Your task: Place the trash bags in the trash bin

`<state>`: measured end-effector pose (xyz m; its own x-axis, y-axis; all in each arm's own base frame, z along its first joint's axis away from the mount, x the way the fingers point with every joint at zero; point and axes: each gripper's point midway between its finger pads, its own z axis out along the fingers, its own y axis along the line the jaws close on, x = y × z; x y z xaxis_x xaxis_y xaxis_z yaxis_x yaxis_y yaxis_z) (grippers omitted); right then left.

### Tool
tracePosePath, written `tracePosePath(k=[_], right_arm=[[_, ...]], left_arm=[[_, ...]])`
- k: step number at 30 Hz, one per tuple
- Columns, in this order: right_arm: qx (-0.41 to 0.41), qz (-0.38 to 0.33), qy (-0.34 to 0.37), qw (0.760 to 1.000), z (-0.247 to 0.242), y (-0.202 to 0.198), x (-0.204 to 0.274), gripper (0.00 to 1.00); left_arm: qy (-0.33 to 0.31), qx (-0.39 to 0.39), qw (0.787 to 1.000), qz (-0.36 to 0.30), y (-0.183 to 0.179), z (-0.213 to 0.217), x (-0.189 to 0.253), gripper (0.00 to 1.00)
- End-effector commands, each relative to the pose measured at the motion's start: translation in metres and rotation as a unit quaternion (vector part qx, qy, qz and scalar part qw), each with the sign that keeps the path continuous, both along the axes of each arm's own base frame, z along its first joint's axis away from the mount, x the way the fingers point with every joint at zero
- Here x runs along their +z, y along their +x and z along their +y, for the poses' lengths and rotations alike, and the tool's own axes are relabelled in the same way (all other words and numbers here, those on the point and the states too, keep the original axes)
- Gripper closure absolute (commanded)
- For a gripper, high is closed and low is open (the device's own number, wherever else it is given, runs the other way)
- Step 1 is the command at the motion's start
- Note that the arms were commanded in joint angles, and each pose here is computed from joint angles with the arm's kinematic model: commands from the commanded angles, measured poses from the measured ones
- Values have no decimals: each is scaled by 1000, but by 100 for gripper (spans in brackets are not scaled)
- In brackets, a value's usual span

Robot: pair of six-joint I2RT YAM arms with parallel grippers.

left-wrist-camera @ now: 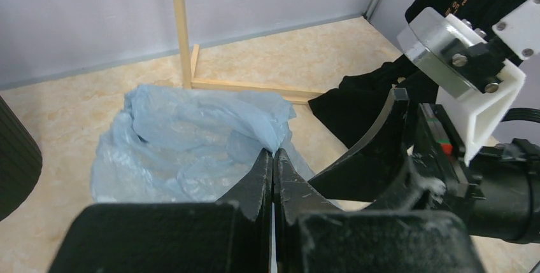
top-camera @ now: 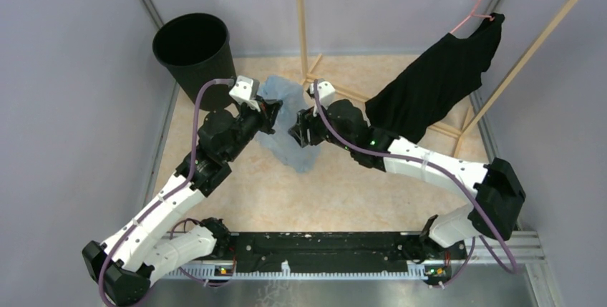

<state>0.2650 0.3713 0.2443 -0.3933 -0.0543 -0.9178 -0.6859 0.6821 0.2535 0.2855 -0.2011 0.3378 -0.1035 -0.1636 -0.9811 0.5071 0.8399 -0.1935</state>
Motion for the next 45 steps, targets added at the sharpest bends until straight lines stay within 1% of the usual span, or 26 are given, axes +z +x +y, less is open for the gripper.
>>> tracePosePath(k=[1, 3, 5, 6, 7, 8, 9, 11, 13, 14, 15, 19, 22, 25, 29, 31, 36, 41, 45], right_arm=[[-47, 11, 88, 995, 6, 17, 24, 56], [-57, 32, 118, 991, 0, 23, 24, 75], [-60, 58, 156, 984, -7, 31, 25, 92], [-59, 75, 172, 980, -10, 34, 22, 100], [-53, 89, 191, 976, -12, 38, 22, 100], [-44, 102, 207, 972, -12, 41, 21, 100], [-33, 114, 220, 968, -12, 43, 21, 100], [-19, 138, 237, 961, -11, 48, 18, 100], [-27, 157, 253, 954, -18, 57, 12, 100], [-32, 168, 263, 950, -23, 63, 10, 100], [-44, 180, 273, 944, -32, 73, 7, 100], [-70, 235, 313, 918, -51, 103, -4, 100], [-101, 260, 344, 897, -63, 127, -12, 100], [-114, 268, 372, 881, -71, 148, -15, 100], [-103, 286, 400, 865, -74, 163, -20, 100], [-100, 289, 407, 861, -76, 167, -22, 100], [-109, 285, 398, 865, -89, 184, -27, 100], [-125, 277, 384, 872, -102, 199, -26, 100], [-124, 280, 387, 870, -108, 203, -29, 100]], left_arm=[[-17, -4, 999, -35, -1, 0, 30, 100], [-16, -2, 999, -37, -2, 1, 30, 99], [-15, -3, 999, -37, -2, 1, 31, 93], [-16, -4, 999, -38, -2, 0, 32, 92], [-16, -5, 999, -38, -3, 0, 32, 90], [-14, -6, 999, -38, -2, 0, 32, 84], [-12, -7, 999, -39, -2, -1, 31, 76], [-9, -2, 999, -38, -1, 1, 31, 43], [-7, 12, 999, -37, 2, 5, 30, 12], [-7, 22, 999, -35, 3, 8, 29, 3], [-6, 35, 999, -32, 5, 12, 28, 2], [4, 86, 996, -5, 15, 27, 15, 1], [4, 91, 996, 17, 20, 24, 3, 1], [15, 85, 995, 60, 30, 11, -22, 1], [39, 114, 984, 135, 46, 5, -64, 1], [60, 127, 976, 165, 54, 5, -84, 1], [98, 133, 956, 243, 69, 4, -122, 2], [102, 129, 949, 270, 70, -1, -145, 2], [113, 139, 939, 293, 73, 1, -166, 2]])
